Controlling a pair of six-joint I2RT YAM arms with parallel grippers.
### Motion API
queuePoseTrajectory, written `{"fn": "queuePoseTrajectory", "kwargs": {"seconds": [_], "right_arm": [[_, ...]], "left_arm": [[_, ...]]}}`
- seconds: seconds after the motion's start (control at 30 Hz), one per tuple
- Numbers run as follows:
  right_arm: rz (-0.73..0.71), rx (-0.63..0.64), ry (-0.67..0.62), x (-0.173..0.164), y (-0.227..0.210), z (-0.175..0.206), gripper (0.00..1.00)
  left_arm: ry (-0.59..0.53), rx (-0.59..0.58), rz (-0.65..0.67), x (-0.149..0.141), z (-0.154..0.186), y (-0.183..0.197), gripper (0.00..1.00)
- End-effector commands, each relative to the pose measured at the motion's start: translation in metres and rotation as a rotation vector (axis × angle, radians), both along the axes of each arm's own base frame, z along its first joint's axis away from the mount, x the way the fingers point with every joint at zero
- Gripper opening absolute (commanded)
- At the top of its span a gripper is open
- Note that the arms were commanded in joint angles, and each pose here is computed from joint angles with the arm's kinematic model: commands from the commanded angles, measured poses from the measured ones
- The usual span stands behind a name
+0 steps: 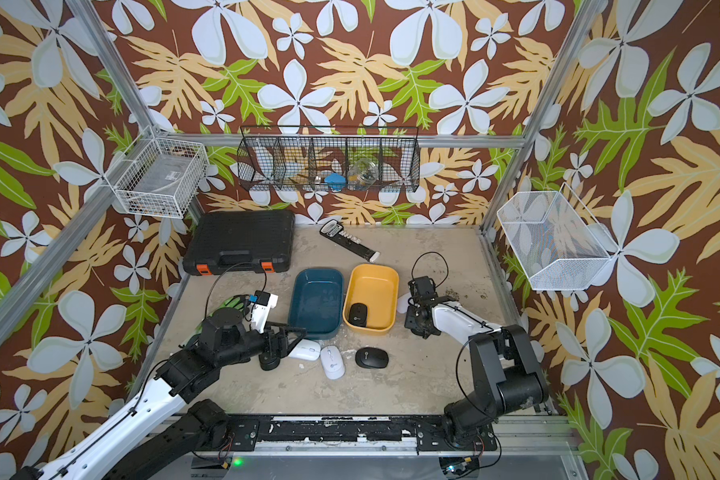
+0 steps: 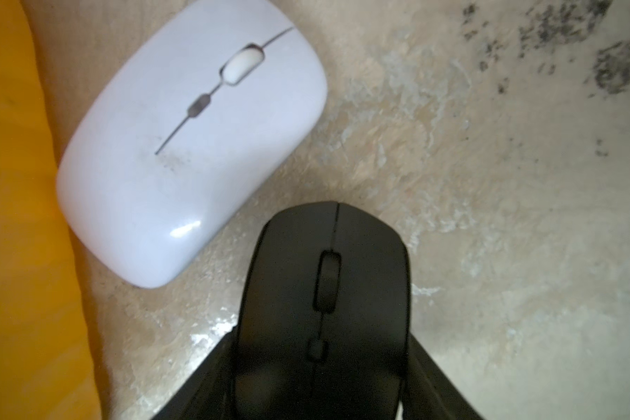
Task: Place the mice by color into the storage box
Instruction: Pick up the mouse from the center of the board, then place the mouse in the storage box.
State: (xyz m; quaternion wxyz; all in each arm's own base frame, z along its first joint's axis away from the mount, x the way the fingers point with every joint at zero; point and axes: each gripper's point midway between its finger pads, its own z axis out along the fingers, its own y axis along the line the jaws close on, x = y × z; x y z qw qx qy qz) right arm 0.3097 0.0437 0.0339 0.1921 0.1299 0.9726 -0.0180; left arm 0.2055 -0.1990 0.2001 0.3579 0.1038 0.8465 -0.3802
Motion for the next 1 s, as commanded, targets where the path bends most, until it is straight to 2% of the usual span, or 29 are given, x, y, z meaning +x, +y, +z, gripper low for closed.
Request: {"fn": "queuePoseTrajectory", "kwargs": {"seconds": [0.0, 0.1, 0.23, 0.4, 0.53, 0.63, 0.97], "right_arm": [[0.012, -0.013, -0.050, 0.000, -0.003, 0.021, 0.35], [0.040, 0.034, -0.123, 0.000, 0.006, 0.051, 0.34], [0.124, 0.127, -0.221, -0.001, 0.041, 0.097, 0.32], [0.255, 0.182, -0.215, -0.007, 0.107, 0.119, 0.32], [0.317, 0.156, -0.136, -0.006, 0.149, 0.098, 0.32], [0.315, 0.161, -0.096, 0.003, 0.163, 0.077, 0.32], [0.247, 0.114, 0.007, 0.014, 0.155, 0.016, 0.35]], "left_arm": [[-0.048, 0.006, -0.004, 0.006, 0.012, -0.002, 0.86], [-0.067, 0.020, -0.002, 0.012, 0.019, -0.003, 0.86], [-0.090, 0.019, 0.009, 0.021, 0.029, -0.006, 0.89], [-0.095, 0.013, 0.015, 0.028, 0.033, -0.010, 0.89], [-0.100, 0.013, 0.034, 0.030, 0.039, -0.008, 0.89], [-0.110, 0.020, 0.043, 0.029, 0.043, -0.005, 0.89], [-0.098, 0.029, 0.072, 0.023, 0.041, 0.005, 0.89]]}}
